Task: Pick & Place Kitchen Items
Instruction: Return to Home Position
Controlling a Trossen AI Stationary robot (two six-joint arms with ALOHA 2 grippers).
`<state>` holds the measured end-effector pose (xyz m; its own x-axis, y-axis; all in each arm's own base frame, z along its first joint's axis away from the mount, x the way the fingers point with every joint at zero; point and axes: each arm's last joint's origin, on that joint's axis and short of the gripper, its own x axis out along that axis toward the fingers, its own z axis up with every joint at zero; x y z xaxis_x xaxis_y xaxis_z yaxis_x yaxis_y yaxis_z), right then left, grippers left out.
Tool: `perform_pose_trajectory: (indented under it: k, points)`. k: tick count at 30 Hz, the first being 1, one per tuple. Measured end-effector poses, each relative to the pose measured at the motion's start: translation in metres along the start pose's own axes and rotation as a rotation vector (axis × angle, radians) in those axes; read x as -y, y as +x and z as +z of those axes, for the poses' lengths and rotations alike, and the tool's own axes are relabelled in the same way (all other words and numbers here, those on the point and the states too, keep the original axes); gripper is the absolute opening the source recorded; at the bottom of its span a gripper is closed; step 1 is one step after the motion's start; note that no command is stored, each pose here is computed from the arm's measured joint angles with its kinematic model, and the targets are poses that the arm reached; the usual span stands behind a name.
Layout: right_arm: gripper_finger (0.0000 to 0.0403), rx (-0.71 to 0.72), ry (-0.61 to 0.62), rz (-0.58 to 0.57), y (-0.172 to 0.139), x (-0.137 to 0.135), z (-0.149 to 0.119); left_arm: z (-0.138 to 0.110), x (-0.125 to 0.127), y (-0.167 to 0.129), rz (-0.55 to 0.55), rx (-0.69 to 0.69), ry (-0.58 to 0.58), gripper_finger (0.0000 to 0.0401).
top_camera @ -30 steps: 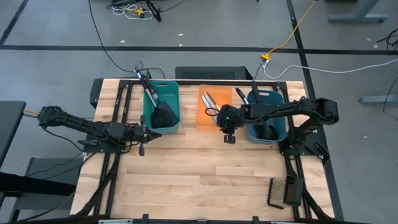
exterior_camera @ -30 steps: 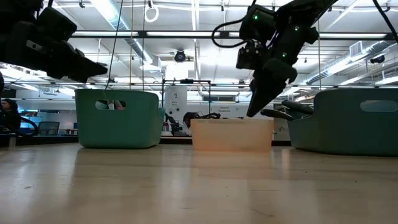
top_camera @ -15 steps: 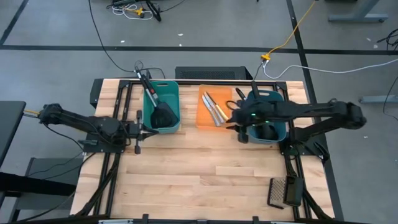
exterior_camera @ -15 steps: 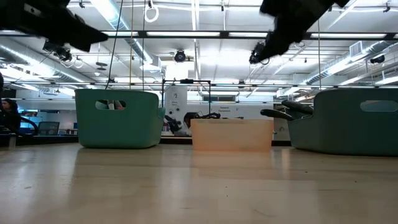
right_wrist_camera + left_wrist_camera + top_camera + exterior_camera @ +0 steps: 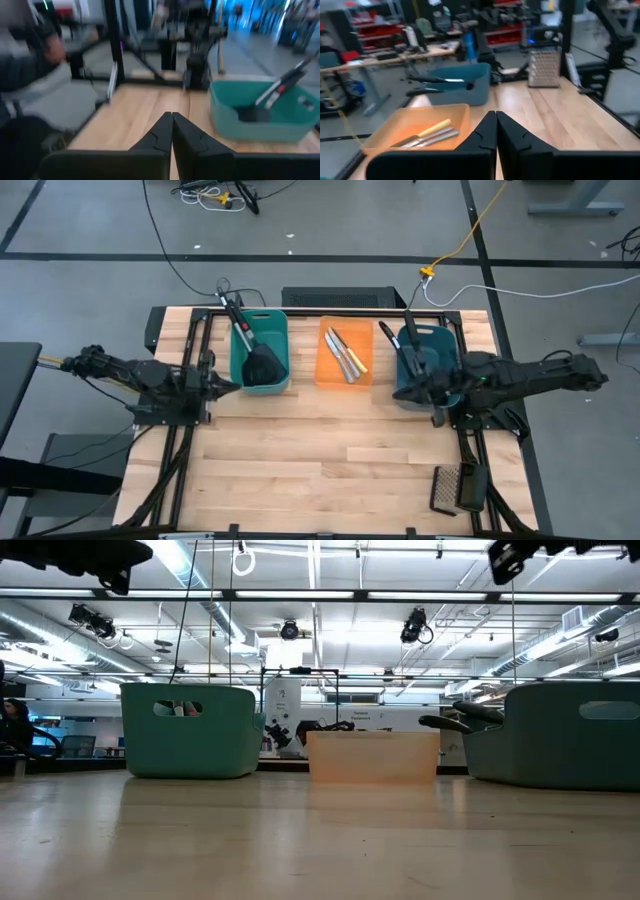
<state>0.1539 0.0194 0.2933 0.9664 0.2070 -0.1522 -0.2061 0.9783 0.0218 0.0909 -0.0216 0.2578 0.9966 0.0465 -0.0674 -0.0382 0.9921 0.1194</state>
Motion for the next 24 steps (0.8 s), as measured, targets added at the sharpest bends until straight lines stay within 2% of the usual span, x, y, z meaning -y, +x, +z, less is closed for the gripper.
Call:
perform_pose_trajectory:
  k: [6, 11, 21, 24]
  points:
    - [0.0006, 0.175, 0.018, -0.041, -0.027, -0.003, -0.027, -0.006, -0.006, -0.011, 0.051, 0.072, -0.011, 0.0002]
    - [0.0008, 0.288, -0.008, -0.049, -0.036, -0.003, -0.045, -0.026, 0.0, -0.002, 0.07, 0.079, 0.034, 0.0002]
    - [0.0004, 0.302, 0.042, -0.076, -0.035, -0.002, -0.076, -0.077, 0.009, 0.007, 0.056, 0.079, 0.034, 0.0001]
    - [0.0004, 0.301, 0.035, -0.096, -0.036, -0.001, -0.077, -0.079, 0.009, 0.006, 0.023, 0.127, 0.031, 0.0001]
